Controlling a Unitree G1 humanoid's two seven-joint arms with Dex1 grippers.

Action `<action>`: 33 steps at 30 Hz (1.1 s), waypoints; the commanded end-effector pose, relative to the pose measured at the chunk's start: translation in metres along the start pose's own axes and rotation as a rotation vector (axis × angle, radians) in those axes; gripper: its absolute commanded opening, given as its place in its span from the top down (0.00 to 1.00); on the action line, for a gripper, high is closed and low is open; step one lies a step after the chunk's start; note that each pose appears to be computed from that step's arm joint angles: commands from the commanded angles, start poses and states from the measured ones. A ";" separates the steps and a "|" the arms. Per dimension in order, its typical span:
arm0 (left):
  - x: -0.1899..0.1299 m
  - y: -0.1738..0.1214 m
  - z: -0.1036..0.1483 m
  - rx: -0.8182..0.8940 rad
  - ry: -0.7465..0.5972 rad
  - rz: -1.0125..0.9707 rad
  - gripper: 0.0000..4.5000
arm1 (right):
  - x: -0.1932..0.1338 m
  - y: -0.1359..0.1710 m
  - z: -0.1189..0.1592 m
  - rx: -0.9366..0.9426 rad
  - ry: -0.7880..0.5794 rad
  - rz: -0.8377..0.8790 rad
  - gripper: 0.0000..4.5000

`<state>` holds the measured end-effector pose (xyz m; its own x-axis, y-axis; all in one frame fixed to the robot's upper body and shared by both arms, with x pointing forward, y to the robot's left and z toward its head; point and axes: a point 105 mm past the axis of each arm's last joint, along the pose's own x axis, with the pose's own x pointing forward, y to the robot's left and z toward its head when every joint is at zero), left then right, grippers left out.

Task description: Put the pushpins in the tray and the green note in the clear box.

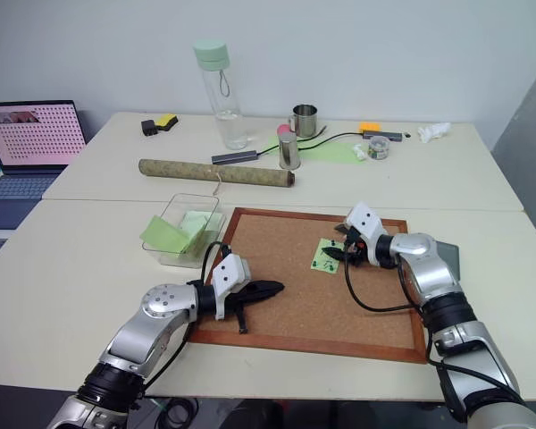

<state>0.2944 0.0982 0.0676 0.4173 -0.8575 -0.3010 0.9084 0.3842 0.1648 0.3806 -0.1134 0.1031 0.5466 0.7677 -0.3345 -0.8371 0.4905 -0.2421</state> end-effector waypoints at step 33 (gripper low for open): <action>-0.001 -0.009 -0.035 -0.086 0.117 0.024 1.00 | -0.011 -0.002 0.045 0.182 -0.203 0.016 0.99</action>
<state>0.2943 0.1014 0.0632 0.4477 -0.8397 -0.3074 0.8942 0.4191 0.1575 0.3752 -0.1044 0.1326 0.5262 0.8289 -0.1901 -0.8486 0.5263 -0.0541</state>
